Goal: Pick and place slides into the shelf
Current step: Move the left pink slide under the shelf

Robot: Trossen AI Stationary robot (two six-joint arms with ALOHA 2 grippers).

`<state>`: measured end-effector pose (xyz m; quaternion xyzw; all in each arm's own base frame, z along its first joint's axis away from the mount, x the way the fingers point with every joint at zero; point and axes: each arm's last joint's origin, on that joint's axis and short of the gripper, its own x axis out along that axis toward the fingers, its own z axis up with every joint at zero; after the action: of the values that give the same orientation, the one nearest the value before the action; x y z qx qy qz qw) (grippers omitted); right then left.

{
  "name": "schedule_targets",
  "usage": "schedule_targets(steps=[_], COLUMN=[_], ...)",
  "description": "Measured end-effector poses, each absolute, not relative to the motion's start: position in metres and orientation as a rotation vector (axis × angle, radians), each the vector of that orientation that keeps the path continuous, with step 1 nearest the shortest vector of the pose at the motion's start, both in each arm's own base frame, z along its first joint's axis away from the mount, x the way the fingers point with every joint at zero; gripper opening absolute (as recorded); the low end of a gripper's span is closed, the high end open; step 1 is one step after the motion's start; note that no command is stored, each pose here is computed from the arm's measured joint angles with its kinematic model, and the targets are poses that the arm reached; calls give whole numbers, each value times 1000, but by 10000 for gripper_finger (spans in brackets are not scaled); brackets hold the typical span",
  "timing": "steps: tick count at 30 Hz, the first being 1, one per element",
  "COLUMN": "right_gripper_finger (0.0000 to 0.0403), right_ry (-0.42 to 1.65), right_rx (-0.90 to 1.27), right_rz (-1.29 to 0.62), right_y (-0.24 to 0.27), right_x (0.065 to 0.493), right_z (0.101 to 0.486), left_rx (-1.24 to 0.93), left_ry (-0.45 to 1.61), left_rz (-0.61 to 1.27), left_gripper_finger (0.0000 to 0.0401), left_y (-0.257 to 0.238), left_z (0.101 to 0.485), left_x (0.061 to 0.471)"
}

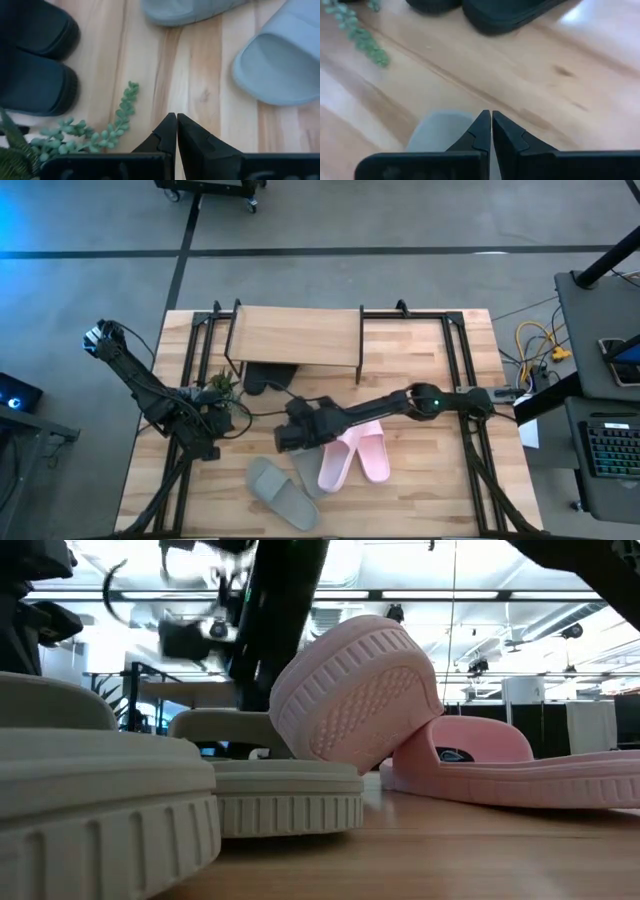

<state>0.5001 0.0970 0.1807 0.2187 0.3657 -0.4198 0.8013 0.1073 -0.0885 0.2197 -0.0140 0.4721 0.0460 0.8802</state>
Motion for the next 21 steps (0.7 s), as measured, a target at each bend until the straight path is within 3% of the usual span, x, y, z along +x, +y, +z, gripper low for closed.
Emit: schedule_targets(steps=[5, 13, 17, 21], right_gripper_finger=[39, 120, 156, 180], right_ry=[961, 1182, 1219, 1263], right_rx=[266, 76, -60, -204], right_rz=[-803, -552, -393, -280], right_y=[105, 131, 153, 174], right_x=[475, 413, 399, 397], right_z=[230, 299, 305, 286], left_rx=[-78, -114, -105, -80], left_ry=[933, 896, 893, 888], left_rz=[70, 51, 49, 46], left_gripper_finger=[0, 0, 0, 0], left_y=[-92, -95, -95, -95], left_z=[223, 226, 225, 225], left_x=[111, 114, 114, 114])
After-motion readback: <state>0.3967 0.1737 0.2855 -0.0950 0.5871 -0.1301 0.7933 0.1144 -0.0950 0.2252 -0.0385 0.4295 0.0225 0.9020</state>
